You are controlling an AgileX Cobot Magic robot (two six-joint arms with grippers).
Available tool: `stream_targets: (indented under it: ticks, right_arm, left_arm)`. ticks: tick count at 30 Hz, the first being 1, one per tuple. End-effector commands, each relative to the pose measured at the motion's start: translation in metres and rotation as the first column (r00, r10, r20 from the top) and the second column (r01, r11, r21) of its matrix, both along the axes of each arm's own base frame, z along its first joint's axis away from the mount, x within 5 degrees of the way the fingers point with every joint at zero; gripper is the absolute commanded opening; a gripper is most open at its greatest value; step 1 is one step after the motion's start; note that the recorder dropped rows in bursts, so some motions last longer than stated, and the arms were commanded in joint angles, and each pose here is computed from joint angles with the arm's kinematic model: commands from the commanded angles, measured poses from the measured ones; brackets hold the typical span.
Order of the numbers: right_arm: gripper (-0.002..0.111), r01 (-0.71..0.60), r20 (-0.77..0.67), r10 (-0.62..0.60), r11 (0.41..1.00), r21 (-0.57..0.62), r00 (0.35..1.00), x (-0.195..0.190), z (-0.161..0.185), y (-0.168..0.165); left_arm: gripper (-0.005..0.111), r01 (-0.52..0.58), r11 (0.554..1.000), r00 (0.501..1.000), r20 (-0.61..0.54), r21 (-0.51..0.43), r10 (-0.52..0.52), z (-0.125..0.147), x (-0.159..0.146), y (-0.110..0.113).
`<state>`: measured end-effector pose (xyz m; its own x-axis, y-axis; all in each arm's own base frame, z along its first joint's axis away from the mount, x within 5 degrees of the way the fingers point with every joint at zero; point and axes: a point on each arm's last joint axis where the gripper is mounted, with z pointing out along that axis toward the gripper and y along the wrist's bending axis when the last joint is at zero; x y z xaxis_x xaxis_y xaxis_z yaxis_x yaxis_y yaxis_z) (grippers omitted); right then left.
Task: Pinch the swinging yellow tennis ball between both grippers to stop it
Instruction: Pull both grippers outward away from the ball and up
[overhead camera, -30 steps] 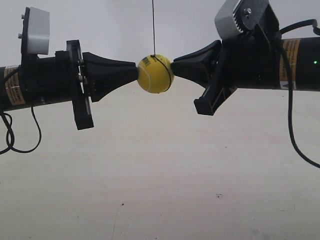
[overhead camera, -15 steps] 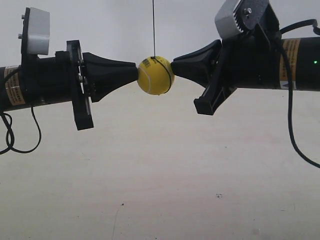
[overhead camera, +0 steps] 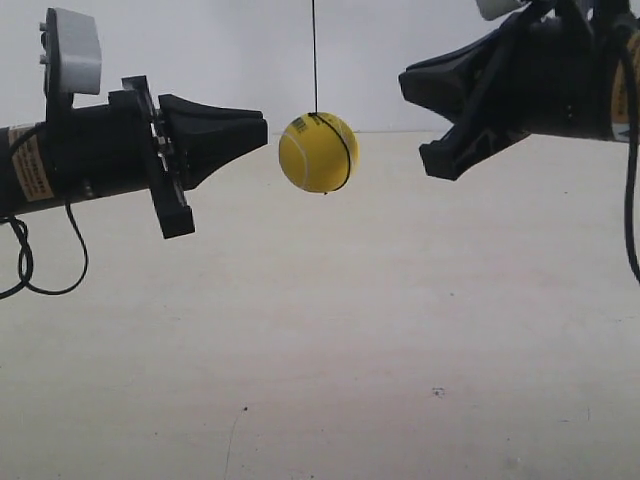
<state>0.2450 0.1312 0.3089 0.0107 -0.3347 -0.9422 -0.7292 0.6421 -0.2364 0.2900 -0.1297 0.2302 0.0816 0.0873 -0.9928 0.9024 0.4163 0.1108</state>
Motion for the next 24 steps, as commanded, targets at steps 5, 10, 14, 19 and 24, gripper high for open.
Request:
stream_targets:
  ticks: [5, 10, 14, 19, 24]
  right_arm:
    - [0.0, 0.128, 0.023, -0.129, 0.991, 0.035, 0.991, -0.013, 0.02, -0.016]
    - [0.0, 0.186, 0.009, -0.187, 0.982, 0.038, 0.982, -0.013, 0.021, -0.021]
    - [0.0, 0.205, 0.001, -0.205, 0.978, 0.039, 0.979, -0.013, 0.02, -0.022]
    - [0.0, 0.209, 0.008, -0.21, 0.975, 0.071, 0.978, -0.019, 0.027, -0.025]
    - [0.0, 0.205, 0.049, -0.211, 0.974, 0.097, 0.976, -0.037, 0.036, -0.032]
  left_arm:
    - [0.005, -0.352, 0.931, 0.924, -0.123, 0.101, 0.363, 0.033, 0.002, 0.025]
    - [0.005, -0.475, 0.873, 0.862, -0.143, 0.107, 0.487, 0.056, -0.011, 0.038]
    - [0.005, -0.536, 0.841, 0.828, -0.15, 0.076, 0.541, 0.07, -0.026, 0.046]
    - [0.005, -0.558, 0.83, 0.824, -0.11, 0.009, 0.555, 0.089, -0.05, 0.052]
    - [0.005, -0.557, 0.829, 0.83, -0.055, -0.049, 0.554, 0.105, -0.076, 0.057]
